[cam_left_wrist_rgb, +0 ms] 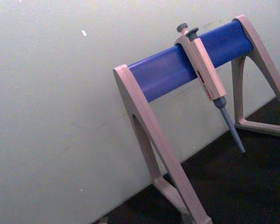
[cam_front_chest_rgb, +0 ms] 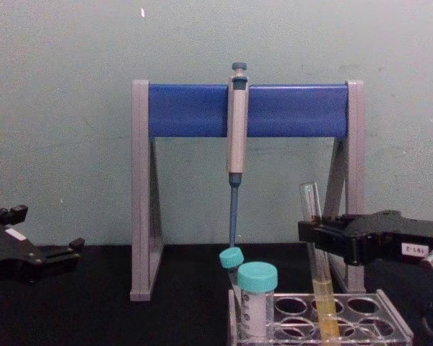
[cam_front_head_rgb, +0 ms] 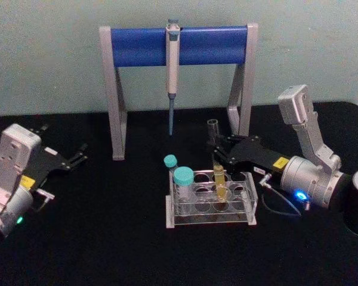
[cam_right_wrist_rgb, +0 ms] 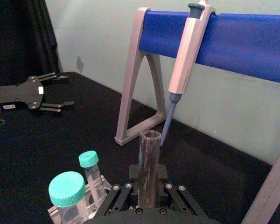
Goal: Pick up the test tube from the test tube rack, shake it, then place it back into the test tube rack.
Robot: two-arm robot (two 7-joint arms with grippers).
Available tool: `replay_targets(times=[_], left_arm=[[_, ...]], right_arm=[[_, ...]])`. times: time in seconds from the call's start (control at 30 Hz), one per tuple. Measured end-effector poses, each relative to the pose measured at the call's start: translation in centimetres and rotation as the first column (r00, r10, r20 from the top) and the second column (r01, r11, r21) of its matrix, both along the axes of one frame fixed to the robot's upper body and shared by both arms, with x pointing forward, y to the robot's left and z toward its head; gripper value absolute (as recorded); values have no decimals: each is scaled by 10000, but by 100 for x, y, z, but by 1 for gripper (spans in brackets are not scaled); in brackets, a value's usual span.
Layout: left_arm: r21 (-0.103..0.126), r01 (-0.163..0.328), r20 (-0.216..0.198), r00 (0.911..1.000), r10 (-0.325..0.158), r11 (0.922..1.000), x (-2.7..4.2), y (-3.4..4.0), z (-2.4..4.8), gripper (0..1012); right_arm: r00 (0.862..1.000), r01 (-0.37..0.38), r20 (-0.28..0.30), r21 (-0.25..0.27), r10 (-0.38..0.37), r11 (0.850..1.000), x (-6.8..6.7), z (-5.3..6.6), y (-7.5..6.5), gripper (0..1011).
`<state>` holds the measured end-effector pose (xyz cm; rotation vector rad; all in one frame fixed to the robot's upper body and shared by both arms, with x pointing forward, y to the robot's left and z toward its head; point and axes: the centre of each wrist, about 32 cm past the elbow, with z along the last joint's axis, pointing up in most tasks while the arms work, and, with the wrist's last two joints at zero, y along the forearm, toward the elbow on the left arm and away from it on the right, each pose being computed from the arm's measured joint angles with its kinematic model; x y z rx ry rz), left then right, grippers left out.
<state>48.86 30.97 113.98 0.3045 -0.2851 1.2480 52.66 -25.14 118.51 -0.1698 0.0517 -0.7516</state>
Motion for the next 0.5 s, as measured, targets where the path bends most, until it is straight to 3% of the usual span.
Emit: replay_targets(times=[0.23,0.5], left_arm=[[0,0,-1,10000,0,10000,0,0,0,1001],[0,-1,0,10000,1,10000,0,0,0,1002]], right_arm=[[9997,78,236,289,-85,9996,-30,27,-27,229],[9966,156,790,1215,-253,9925,-87,180,-109,229]])
